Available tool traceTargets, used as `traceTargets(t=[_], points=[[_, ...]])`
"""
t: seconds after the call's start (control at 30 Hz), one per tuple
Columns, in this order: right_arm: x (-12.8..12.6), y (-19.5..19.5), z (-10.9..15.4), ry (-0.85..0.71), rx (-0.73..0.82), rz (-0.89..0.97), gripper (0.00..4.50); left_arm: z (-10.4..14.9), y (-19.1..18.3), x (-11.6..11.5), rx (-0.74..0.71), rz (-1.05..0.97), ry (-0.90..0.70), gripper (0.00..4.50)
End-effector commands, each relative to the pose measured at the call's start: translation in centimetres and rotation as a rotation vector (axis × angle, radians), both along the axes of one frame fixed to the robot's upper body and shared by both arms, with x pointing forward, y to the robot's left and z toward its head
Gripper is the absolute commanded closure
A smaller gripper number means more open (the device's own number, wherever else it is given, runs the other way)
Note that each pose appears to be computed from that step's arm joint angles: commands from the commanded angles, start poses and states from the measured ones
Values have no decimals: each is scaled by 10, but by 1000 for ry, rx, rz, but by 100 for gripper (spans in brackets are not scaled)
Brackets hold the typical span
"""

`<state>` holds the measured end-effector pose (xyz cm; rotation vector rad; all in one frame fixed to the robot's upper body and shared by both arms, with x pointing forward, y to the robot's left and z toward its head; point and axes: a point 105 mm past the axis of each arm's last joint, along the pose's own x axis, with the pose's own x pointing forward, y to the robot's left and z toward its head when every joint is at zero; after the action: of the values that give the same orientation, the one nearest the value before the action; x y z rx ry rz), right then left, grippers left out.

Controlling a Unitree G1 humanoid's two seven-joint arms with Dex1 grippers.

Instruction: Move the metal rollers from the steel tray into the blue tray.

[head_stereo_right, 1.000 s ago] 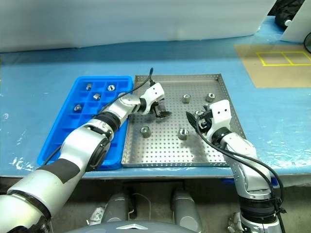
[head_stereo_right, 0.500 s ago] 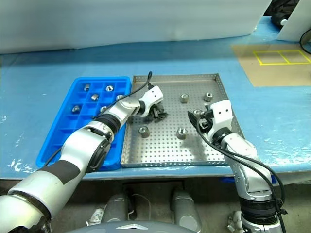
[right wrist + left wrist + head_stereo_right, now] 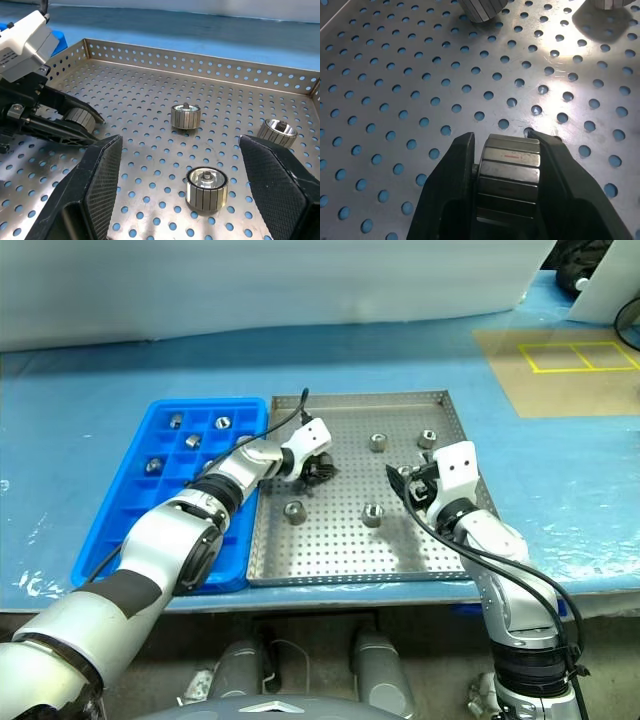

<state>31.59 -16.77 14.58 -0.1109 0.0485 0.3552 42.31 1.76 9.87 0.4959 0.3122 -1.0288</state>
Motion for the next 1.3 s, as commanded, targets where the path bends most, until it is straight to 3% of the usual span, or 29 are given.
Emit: traceTargets(t=[0.03, 0.17, 0.33, 0.53, 0.63, 0.83, 1.03, 1.3], points=[[-3, 7, 15, -47, -5, 62, 65, 20, -1, 1, -82, -50, -18, 316], [-12, 18, 20, -26, -16, 185, 65, 48, -3, -8, -182, -198, -11, 316], [-24, 47, 28, 7, -10, 405, 65, 77, 17, -22, -146, -418, -99, 316], [-16, 73, 31, 12, -25, 544, 65, 112, 41, -23, -161, -468, -210, 316], [-8, 101, 37, -2, -19, 678, 65, 129, 74, -26, -164, -451, -252, 316], [9, 132, 43, -21, -22, 821, 65, 133, 129, -33, -154, -310, -313, 316], [26, 161, 58, -62, 1, 945, 65, 131, 191, -57, -114, -118, -330, 316], [24, 195, 63, -92, 16, 1074, 65, 117, 243, -80, -123, 155, -339, 316]])
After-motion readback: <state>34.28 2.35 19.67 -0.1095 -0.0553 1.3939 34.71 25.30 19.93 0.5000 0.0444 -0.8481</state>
